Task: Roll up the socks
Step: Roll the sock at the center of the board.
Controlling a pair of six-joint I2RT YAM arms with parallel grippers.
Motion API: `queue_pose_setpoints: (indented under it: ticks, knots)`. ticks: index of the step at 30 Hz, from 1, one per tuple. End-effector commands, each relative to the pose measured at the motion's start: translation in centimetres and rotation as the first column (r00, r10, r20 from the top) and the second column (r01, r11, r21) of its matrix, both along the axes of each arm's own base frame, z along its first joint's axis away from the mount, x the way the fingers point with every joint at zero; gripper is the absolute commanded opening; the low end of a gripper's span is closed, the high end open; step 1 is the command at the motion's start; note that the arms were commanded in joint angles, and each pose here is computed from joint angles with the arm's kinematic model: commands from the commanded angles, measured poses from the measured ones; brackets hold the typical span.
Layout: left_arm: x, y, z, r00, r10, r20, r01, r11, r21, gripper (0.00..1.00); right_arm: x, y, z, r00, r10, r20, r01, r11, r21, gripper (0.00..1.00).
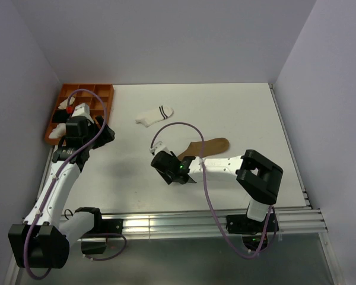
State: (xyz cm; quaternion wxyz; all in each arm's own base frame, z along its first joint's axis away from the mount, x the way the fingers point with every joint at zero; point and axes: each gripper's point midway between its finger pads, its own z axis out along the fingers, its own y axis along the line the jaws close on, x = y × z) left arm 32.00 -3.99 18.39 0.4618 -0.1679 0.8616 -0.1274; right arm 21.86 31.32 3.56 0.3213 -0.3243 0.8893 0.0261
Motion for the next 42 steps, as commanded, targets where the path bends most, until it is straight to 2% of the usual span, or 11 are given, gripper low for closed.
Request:
queue_pose_setpoints:
  ticks: [1,13,15,20,24,25,26,28,33,37,42]
  knots:
    - [0.5,-0.3,1.0,0.999,-0.010,0.033,0.010,1.000,-0.021,0.74,0.4,0.6,0.5,0.998,0.012,0.058,-0.011,1.000,-0.025,0.55]
    - [0.6,-0.1,0.6,1.000,-0.002,0.021,0.003,1.000,-0.022,0.74,-0.5,0.6,-1.8,0.997,0.041,0.066,-0.032,0.990,-0.136,0.49]
    - [0.6,-0.1,0.7,1.000,-0.002,0.021,0.003,1.000,-0.022,0.74,-0.5,0.2,-2.1,0.997,0.039,0.070,-0.028,0.987,-0.157,0.42]
    - [0.6,-0.2,0.5,1.000,-0.002,0.015,0.003,1.000,-0.025,0.74,-0.7,-1.2,-3.1,0.998,0.017,0.065,-0.003,0.979,-0.205,0.37]
    - [0.7,-0.3,0.6,1.000,-0.006,0.019,0.007,1.000,-0.031,0.74,-0.8,-1.9,-3.8,0.998,-0.002,0.067,0.017,0.974,-0.227,0.22]
    - [0.7,-0.3,0.6,1.000,-0.008,0.020,0.009,0.999,-0.034,0.74,-0.8,-2.0,-3.9,0.998,-0.007,0.069,0.023,0.974,-0.226,0.13]
    - [0.7,-0.4,0.5,1.000,-0.011,0.022,0.012,0.999,-0.037,0.74,-0.8,-1.9,-3.9,0.998,-0.007,0.069,0.022,0.975,-0.221,0.08]
    - [0.6,-0.6,0.5,1.000,-0.010,0.019,0.011,0.999,-0.050,0.74,-0.9,-1.5,-3.6,0.998,0.001,0.065,0.012,0.979,-0.202,0.00]
    - [-0.1,-1.8,0.3,0.999,-0.027,-0.021,0.025,0.996,-0.091,0.74,-1.1,-0.3,-2.8,1.000,0.019,0.022,-0.017,0.995,-0.098,0.00]
    - [-1.2,-3.9,-0.2,0.998,-0.044,-0.054,0.034,0.986,-0.166,0.73,-0.8,0.8,-1.0,0.999,0.021,-0.044,-0.017,0.995,0.096,0.00]
    - [-2.2,-7.6,-1.6,0.992,-0.097,-0.074,0.072,0.955,-0.288,0.73,-0.5,1.5,0.7,0.986,0.050,-0.159,0.005,0.945,0.327,0.00]
